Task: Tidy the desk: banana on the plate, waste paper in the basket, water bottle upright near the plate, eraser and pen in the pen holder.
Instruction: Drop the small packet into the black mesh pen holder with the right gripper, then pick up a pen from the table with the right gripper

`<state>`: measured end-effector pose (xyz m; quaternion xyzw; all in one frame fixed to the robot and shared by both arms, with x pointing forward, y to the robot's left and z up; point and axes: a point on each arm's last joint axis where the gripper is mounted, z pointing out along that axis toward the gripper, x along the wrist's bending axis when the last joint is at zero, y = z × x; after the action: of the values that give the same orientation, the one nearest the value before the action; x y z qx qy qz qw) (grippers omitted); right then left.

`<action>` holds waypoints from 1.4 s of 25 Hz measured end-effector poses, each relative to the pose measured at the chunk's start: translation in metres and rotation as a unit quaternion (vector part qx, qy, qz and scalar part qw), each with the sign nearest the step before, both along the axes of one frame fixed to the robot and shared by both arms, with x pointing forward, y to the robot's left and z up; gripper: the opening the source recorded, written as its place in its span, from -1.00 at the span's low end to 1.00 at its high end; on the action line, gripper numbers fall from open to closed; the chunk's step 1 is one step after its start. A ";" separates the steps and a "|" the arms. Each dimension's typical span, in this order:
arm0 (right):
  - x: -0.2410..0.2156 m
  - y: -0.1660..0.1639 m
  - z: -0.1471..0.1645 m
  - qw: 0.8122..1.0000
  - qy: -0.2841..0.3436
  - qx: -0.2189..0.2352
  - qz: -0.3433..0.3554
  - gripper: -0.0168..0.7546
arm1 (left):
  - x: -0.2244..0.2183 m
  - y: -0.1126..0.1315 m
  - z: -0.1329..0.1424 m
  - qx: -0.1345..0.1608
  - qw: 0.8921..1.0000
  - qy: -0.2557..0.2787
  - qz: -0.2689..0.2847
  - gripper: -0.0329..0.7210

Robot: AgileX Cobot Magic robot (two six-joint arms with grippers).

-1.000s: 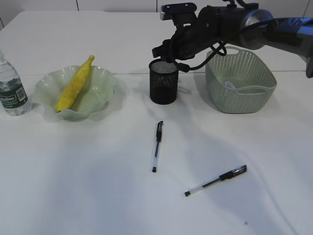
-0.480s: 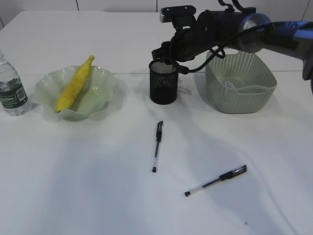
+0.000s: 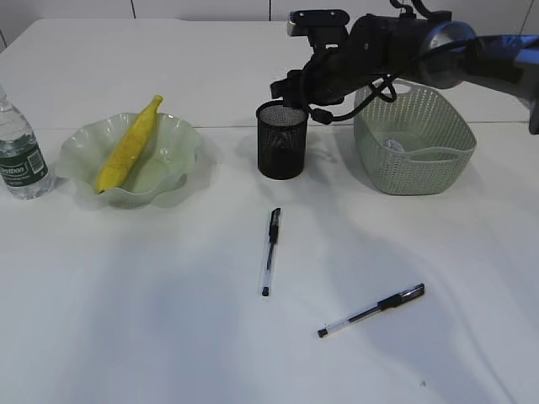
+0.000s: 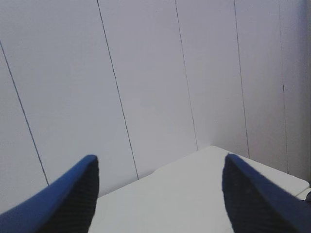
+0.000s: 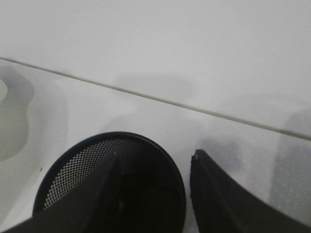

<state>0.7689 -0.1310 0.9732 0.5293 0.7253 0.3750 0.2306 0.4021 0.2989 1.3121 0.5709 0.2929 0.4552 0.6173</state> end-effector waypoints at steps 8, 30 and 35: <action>-0.007 -0.012 0.023 0.999 0.042 -0.004 0.001 -0.05 | 0.000 0.000 0.000 0.000 1.000 0.000 0.000 0.57; -0.043 -0.013 0.084 0.977 0.211 0.028 0.022 -0.08 | 0.000 0.000 0.000 -0.002 1.000 0.001 0.000 0.57; -0.048 -0.011 0.084 0.970 0.236 0.042 0.030 -0.11 | 0.000 0.000 0.000 -0.018 1.000 0.009 -0.004 0.57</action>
<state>0.7213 -0.1416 1.0572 0.5905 0.7581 0.2761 0.0191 0.4021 0.2989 1.3121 0.5647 0.3048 0.4422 0.6266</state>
